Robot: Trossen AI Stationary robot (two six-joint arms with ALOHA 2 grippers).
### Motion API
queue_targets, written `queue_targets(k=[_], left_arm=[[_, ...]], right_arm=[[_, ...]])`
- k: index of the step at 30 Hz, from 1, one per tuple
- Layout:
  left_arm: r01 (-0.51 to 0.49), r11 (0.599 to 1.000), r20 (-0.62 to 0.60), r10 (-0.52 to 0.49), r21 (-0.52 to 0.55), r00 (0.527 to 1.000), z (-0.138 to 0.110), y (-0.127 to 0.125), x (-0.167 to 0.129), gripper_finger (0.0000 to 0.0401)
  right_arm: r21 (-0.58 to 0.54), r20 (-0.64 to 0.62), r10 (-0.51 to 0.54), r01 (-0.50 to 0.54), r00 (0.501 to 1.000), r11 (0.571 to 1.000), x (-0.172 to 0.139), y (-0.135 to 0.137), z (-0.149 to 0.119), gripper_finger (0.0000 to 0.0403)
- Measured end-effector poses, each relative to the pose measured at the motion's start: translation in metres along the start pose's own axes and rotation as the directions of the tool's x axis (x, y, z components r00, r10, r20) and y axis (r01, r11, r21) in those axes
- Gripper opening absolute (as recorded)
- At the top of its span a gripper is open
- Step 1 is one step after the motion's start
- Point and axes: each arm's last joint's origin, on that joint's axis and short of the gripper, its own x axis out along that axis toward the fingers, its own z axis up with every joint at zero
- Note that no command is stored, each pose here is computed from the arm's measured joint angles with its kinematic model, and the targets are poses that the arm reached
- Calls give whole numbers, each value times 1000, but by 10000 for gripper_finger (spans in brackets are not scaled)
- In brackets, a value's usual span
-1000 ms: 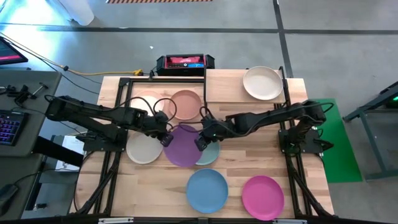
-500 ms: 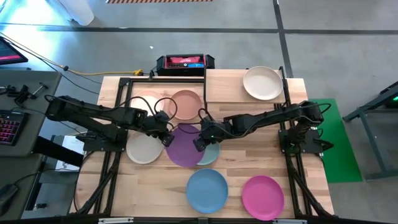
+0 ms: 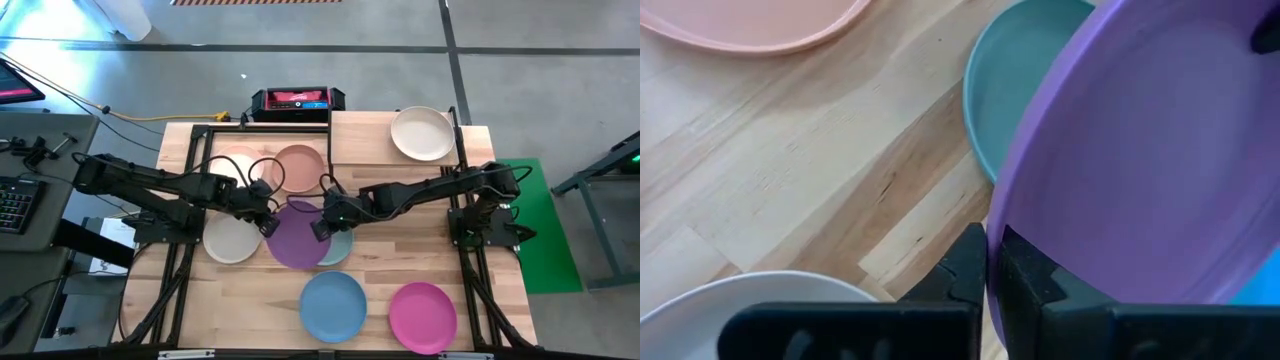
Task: Place and stack plates onto a shelf
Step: Stack the purple plate on top of the beige plate on the shelf
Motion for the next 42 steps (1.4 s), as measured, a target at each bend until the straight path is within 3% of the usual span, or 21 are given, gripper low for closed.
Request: queue_targets(k=[18,27,36,42], left_arm=[[18,1000,-18,-18,11,1000,0,-1,0,61],[77,997,-4,-77,19,997,3,-5,0,100],[232,972,139,-234,28,962,12,-11,-24,104],[268,963,171,-271,40,947,12,-8,-38,104]], right_arm=[[27,5,-16,15,1000,1000,-1,2,-6,1],[37,-3,-23,24,1000,999,-2,1,-7,0],[38,-23,-53,54,998,998,-9,-6,-1,0],[38,-21,-59,60,998,997,-8,-7,2,0]])
